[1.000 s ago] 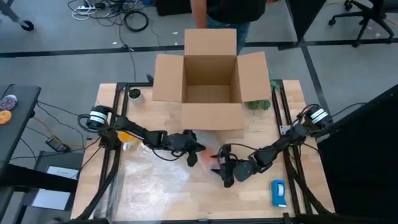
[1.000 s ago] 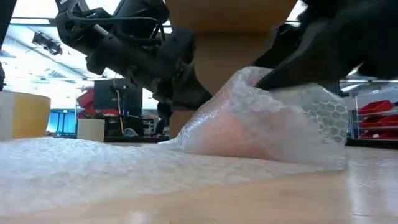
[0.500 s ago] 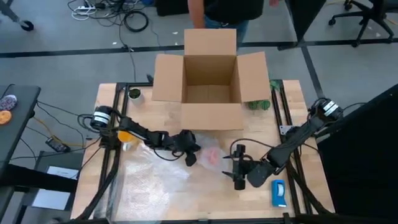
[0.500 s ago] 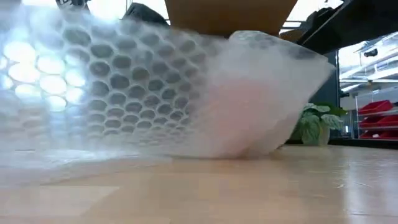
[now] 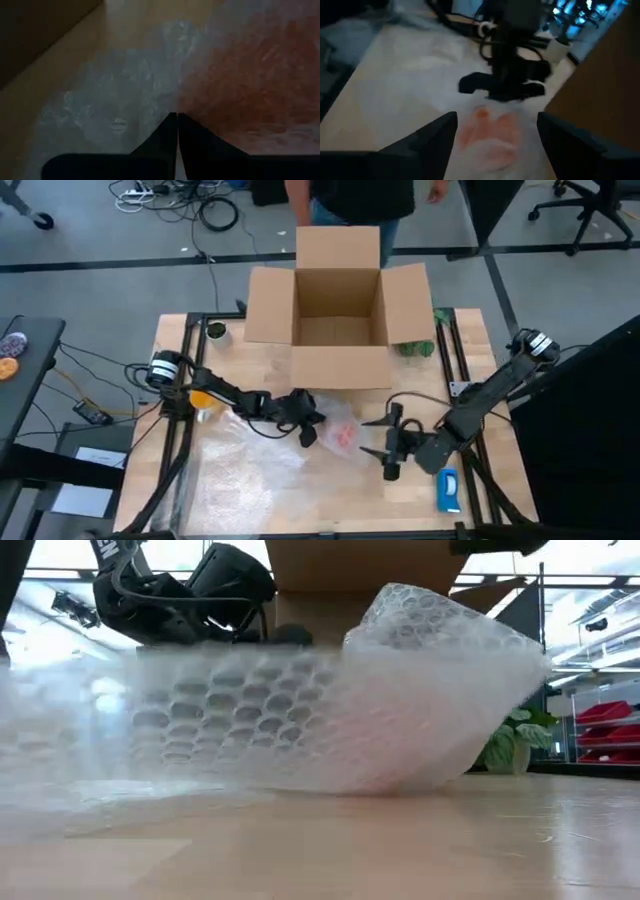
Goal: Wrap mug
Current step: Wrap the orange mug with the bubble wrap
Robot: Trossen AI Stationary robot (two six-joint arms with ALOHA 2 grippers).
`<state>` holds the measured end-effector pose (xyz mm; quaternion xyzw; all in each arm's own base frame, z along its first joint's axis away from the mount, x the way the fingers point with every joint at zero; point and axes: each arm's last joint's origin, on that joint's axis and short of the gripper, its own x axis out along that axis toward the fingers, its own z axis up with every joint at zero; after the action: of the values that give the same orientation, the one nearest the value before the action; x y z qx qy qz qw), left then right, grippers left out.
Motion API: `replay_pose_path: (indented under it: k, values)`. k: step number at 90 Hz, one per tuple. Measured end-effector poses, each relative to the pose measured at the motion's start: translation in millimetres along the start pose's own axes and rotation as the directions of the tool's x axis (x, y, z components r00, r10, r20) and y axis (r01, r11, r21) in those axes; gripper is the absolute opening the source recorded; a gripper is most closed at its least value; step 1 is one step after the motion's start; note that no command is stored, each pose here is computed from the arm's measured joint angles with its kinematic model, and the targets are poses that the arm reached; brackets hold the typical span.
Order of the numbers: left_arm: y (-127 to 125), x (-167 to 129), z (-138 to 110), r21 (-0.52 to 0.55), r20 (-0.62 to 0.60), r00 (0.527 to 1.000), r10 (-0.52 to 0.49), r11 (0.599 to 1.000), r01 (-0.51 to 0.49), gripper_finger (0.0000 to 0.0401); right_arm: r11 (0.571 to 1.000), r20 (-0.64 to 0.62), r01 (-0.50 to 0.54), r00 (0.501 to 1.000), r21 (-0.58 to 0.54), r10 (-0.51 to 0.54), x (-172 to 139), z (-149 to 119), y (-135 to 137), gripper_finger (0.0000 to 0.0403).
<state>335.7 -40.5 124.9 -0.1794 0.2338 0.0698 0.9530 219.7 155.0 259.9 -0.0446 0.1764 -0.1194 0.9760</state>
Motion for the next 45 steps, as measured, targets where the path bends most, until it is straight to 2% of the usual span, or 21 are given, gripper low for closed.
replay_pose_path:
  k: [10, 23, 34, 45]
  values:
    - [-1.3, 0.0, 2.7, 0.002, 0.026, 1.000, -0.012, 1.000, 0.012, 0.0000, 0.995, -0.098, 0.032, 0.995, 0.097, -0.023, 9.8, -22.5, -10.1, 0.0252]
    - [-2.2, -0.3, 4.7, 0.008, 0.043, 0.999, -0.020, 1.000, 0.020, 0.0000, 0.980, -0.169, 0.001, 0.985, 0.197, 0.032, 35.9, -53.4, -3.4, 0.0256]
    - [-2.3, -0.3, 4.9, 0.008, 0.046, 0.999, -0.020, 1.000, 0.020, 0.0000, 0.971, -0.152, -0.036, 0.986, 0.238, 0.074, 54.7, -62.8, 9.1, 0.0255]
    - [-2.3, -0.4, 5.1, 0.008, 0.047, 0.999, -0.018, 1.000, 0.018, 0.0000, 0.961, -0.153, -0.117, 0.975, 0.253, 0.159, 59.1, -57.3, 20.3, 0.0251]
